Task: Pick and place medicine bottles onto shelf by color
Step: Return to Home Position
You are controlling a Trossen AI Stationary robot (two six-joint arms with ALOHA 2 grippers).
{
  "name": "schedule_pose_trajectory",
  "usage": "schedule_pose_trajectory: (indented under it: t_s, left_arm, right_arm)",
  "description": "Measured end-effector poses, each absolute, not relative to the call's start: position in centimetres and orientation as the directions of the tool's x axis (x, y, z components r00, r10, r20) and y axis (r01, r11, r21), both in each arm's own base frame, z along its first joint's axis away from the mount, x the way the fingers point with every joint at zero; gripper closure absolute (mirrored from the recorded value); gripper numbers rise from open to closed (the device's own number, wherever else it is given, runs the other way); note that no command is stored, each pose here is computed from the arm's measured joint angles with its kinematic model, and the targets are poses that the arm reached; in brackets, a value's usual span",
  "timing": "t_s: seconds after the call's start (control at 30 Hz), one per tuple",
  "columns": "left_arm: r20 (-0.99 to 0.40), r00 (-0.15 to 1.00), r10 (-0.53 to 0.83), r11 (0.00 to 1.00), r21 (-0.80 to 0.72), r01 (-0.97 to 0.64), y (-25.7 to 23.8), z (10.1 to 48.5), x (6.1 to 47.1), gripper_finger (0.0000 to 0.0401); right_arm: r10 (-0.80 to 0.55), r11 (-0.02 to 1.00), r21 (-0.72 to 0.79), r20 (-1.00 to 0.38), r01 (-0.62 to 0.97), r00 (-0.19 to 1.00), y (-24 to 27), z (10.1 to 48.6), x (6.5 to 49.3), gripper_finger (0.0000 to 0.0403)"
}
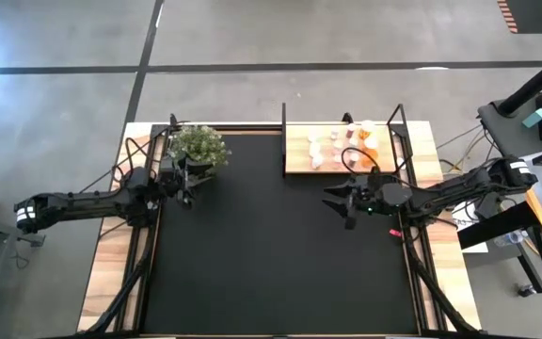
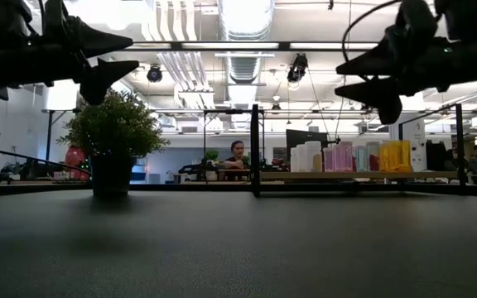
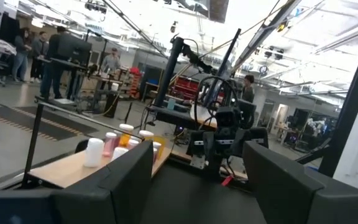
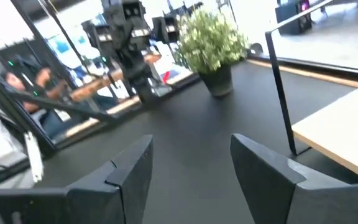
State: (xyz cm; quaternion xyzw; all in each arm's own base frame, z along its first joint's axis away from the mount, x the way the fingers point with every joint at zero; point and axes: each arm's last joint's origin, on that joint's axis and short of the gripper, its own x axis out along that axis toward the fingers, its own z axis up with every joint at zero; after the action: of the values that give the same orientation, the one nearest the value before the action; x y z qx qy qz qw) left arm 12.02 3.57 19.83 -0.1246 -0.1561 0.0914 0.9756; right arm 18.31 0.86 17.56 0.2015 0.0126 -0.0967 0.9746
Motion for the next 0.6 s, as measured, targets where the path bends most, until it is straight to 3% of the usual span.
schedule_pose_trajectory:
  t_s: [0.17,0.6]
  left_arm:
    - [0.258,0.941,0.220,0.950,-0.275,-0.147,3.6,19.6,12.2,0.0168]
    - [0.153,0.960,0.234,0.940,-0.290,-0.182,3.9,18.4,13.1,0.0168]
  right_arm:
    - [-0.183,0.898,0.407,-0.002,0.168,0.983,0.8,16.8,17.3,0.0197]
    - [-0.236,0.873,0.422,-0.075,0.245,0.969,0.5,14.7,16.0,0.0197]
